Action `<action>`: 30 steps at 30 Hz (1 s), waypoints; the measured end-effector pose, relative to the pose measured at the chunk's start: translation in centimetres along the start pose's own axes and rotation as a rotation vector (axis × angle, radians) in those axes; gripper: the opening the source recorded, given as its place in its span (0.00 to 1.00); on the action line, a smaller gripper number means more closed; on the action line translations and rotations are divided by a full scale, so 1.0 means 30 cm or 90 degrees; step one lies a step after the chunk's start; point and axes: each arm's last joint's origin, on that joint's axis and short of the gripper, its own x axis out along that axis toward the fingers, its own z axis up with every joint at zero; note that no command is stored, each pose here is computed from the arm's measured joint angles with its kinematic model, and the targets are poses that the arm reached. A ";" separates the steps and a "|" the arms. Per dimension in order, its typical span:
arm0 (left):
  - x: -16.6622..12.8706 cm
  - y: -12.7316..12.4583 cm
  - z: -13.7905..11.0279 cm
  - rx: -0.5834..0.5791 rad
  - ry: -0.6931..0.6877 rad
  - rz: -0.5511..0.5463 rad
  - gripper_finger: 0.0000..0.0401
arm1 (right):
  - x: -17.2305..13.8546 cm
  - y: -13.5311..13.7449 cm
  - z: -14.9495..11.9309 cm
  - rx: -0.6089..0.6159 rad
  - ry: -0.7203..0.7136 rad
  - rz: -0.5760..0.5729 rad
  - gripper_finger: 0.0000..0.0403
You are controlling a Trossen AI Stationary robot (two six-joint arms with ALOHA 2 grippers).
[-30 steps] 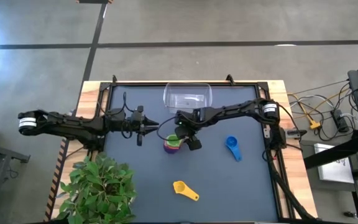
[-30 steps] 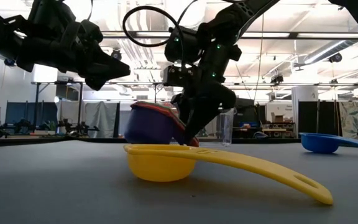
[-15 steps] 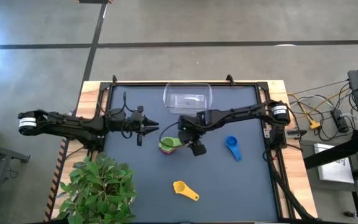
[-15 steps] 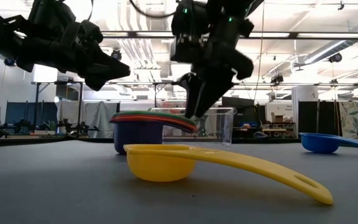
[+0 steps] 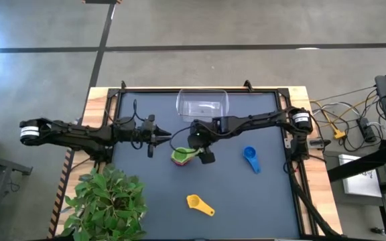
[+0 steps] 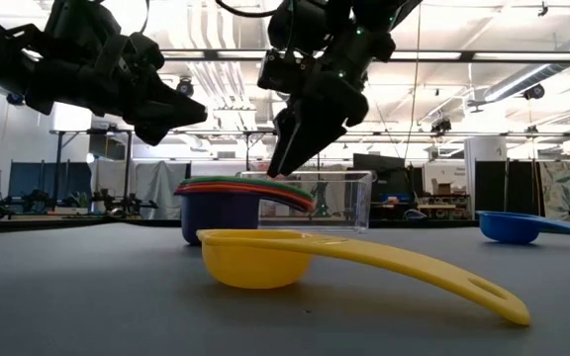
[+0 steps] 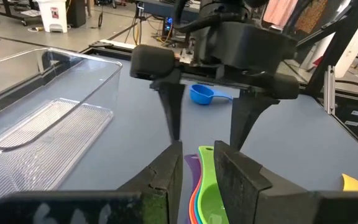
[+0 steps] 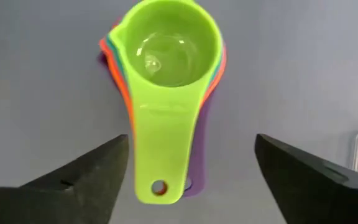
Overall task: Nest measuring cups in basket
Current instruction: Move the nested measuring cups to the center of the table
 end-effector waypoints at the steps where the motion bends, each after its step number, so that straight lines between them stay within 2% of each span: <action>1: 0.000 0.000 0.000 0.000 0.000 0.000 0.19 | 0.003 -0.001 -0.001 0.004 0.001 0.000 0.87; 6: 0.000 -0.002 0.000 0.000 0.000 -0.002 0.19 | 0.053 0.001 -0.019 0.007 0.022 0.013 0.93; 19: 0.000 -0.003 -0.004 0.000 0.003 -0.003 0.19 | 0.073 0.000 -0.019 -0.002 0.011 0.027 0.93; 30: 0.000 -0.007 -0.005 -0.004 0.004 -0.007 0.19 | 0.175 0.000 -0.064 0.008 0.050 0.051 0.92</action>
